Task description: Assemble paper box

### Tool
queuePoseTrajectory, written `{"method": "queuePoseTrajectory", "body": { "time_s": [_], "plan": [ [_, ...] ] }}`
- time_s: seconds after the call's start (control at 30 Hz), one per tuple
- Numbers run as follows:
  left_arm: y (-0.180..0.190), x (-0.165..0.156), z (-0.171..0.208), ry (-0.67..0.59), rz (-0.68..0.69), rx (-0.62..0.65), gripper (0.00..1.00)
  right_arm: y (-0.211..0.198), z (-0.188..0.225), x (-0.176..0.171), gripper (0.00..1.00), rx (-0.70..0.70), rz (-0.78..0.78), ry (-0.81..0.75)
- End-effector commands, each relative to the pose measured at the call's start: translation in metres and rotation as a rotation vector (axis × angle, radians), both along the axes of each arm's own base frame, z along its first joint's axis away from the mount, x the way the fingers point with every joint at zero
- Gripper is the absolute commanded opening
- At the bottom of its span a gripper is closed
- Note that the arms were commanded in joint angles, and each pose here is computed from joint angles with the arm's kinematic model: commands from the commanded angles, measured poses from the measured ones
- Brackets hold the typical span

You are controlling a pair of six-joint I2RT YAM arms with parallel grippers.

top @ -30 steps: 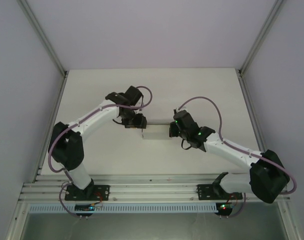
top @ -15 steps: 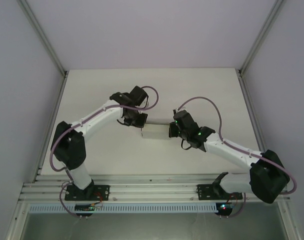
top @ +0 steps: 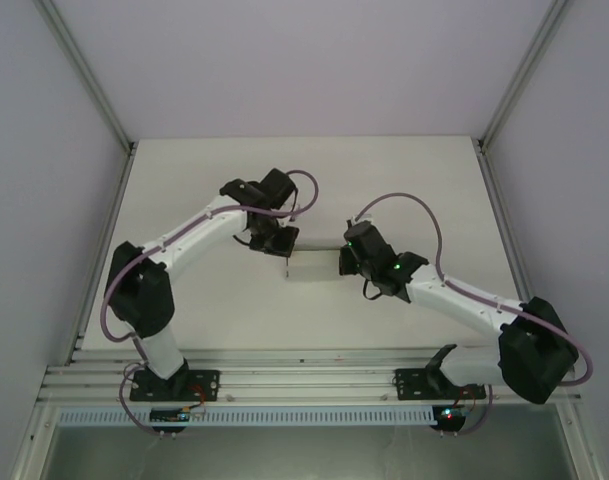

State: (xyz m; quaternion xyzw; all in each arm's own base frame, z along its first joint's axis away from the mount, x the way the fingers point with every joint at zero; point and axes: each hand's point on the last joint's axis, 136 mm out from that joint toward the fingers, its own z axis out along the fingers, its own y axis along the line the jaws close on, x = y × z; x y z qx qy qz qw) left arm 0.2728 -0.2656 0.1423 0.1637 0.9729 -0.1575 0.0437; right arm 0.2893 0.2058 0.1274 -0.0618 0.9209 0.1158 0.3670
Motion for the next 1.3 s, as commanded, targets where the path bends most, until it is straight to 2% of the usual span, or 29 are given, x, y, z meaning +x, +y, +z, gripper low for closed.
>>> {"method": "queuePoseTrajectory", "body": {
  "time_s": [0.0,0.37,0.47,0.57,0.6,0.73,0.87,0.93,1.27],
  "plan": [
    [-0.007,-0.008,0.001,0.123,0.020,-0.050,0.00,-0.025,-0.054,-0.040,0.00,-0.184,0.032,0.206],
    [-0.008,-0.004,0.010,0.210,0.031,-0.111,0.00,-0.024,-0.055,-0.041,0.00,-0.190,0.037,0.203],
    [-0.001,0.000,0.009,0.232,0.032,-0.112,0.00,-0.023,-0.057,-0.042,0.00,-0.195,0.048,0.208],
    [0.002,0.000,0.006,0.281,0.047,-0.164,0.00,-0.025,-0.057,-0.043,0.00,-0.211,0.048,0.206],
    [0.006,0.000,0.003,0.281,0.056,-0.140,0.00,-0.027,-0.057,-0.043,0.00,-0.215,0.045,0.208],
    [0.010,-0.003,-0.006,0.236,0.017,-0.062,0.00,-0.024,-0.054,-0.042,0.00,-0.206,0.056,0.192],
    [0.024,-0.007,-0.027,0.181,-0.006,0.109,0.00,-0.019,-0.053,-0.041,0.00,-0.196,0.071,0.176],
    [0.027,-0.011,-0.035,0.162,-0.012,0.154,0.00,-0.021,-0.053,-0.041,0.00,-0.202,0.068,0.173],
    [0.021,-0.023,-0.054,0.101,0.067,0.060,0.00,-0.011,-0.059,-0.046,0.00,-0.137,0.120,0.135]
  ]
}}
